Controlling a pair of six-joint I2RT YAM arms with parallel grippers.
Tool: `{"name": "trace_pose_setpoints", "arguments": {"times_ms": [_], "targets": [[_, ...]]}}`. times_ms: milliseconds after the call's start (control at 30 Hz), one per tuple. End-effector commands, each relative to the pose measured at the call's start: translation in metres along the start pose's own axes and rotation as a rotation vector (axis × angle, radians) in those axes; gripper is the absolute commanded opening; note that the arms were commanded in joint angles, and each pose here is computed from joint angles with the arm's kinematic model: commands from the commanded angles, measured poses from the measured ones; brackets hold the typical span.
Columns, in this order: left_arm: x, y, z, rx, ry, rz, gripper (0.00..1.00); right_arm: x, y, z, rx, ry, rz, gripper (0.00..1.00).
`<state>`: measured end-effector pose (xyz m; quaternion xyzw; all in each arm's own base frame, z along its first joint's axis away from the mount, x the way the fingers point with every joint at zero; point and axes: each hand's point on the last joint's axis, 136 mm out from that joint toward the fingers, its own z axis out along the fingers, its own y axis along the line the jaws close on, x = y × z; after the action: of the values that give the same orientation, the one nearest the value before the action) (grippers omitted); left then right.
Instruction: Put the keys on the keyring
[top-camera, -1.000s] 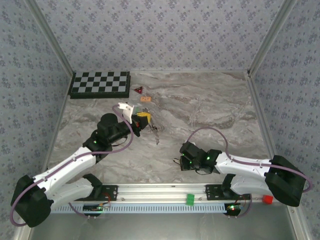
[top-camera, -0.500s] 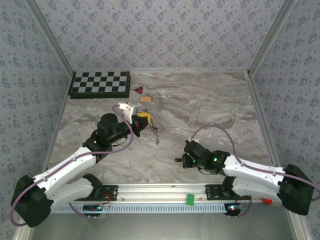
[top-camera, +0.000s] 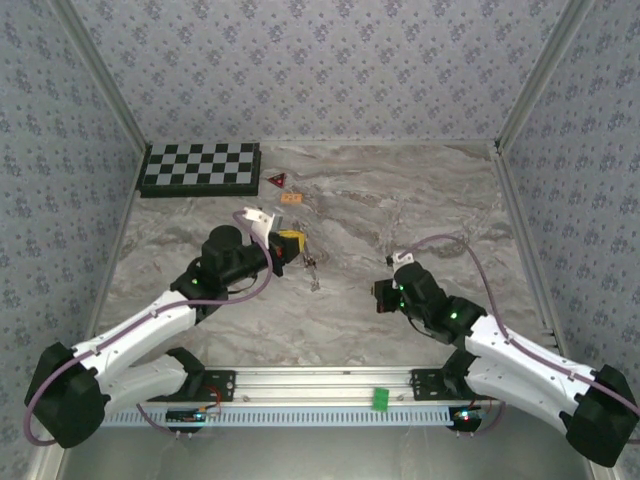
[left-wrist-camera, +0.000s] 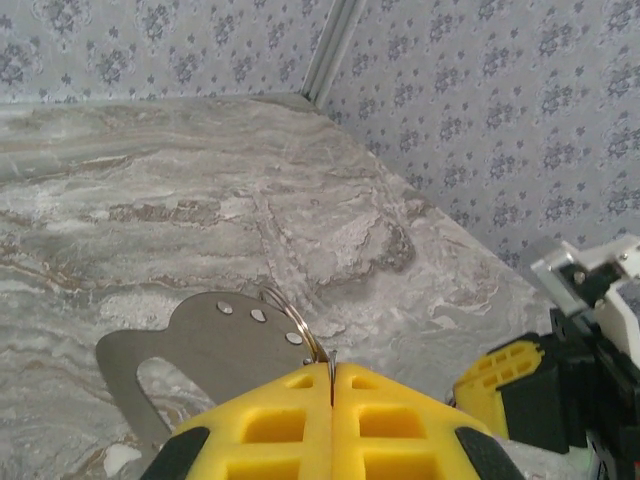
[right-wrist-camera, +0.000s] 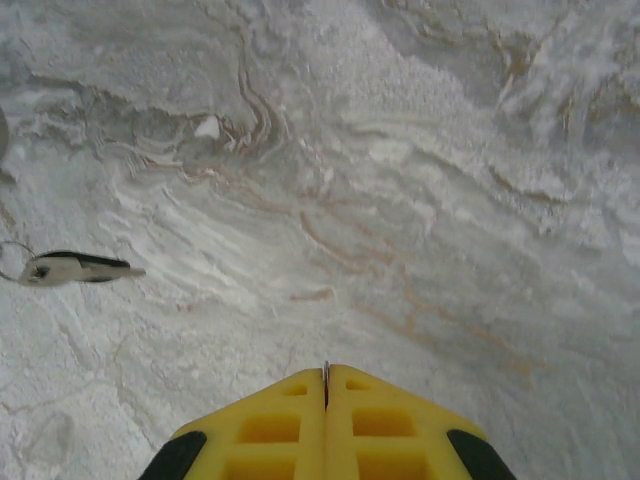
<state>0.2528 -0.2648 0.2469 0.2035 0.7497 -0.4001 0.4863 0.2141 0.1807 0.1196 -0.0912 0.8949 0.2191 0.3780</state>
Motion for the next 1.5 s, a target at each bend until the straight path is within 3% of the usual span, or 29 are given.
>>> {"name": "trace_pose_setpoints", "arguments": {"times_ms": [0, 167, 633, 933, 1467], "targets": [[-0.039, -0.016, -0.013, 0.014, -0.079, 0.013, 0.00, -0.040, 0.021, -0.003, -0.086, -0.111, -0.087, 0.00], [-0.040, -0.017, -0.025, -0.004, -0.076, 0.001, 0.00, -0.063, 0.033, 0.000, -0.112, -0.141, -0.143, 0.00], [-0.046, -0.012, -0.035, -0.031, -0.086, 0.029, 0.00, -0.079, 0.041, 0.015, -0.204, -0.089, -0.139, 0.00], [-0.046, -0.018, -0.012, 0.058, -0.068, 0.033, 0.00, -0.087, 0.032, -0.014, -0.180, -0.196, -0.197, 0.00], [-0.039, -0.048, 0.000, 0.271, -0.016, 0.110, 0.00, -0.104, 0.085, -0.042, -0.462, -0.307, -0.378, 0.00]]}}
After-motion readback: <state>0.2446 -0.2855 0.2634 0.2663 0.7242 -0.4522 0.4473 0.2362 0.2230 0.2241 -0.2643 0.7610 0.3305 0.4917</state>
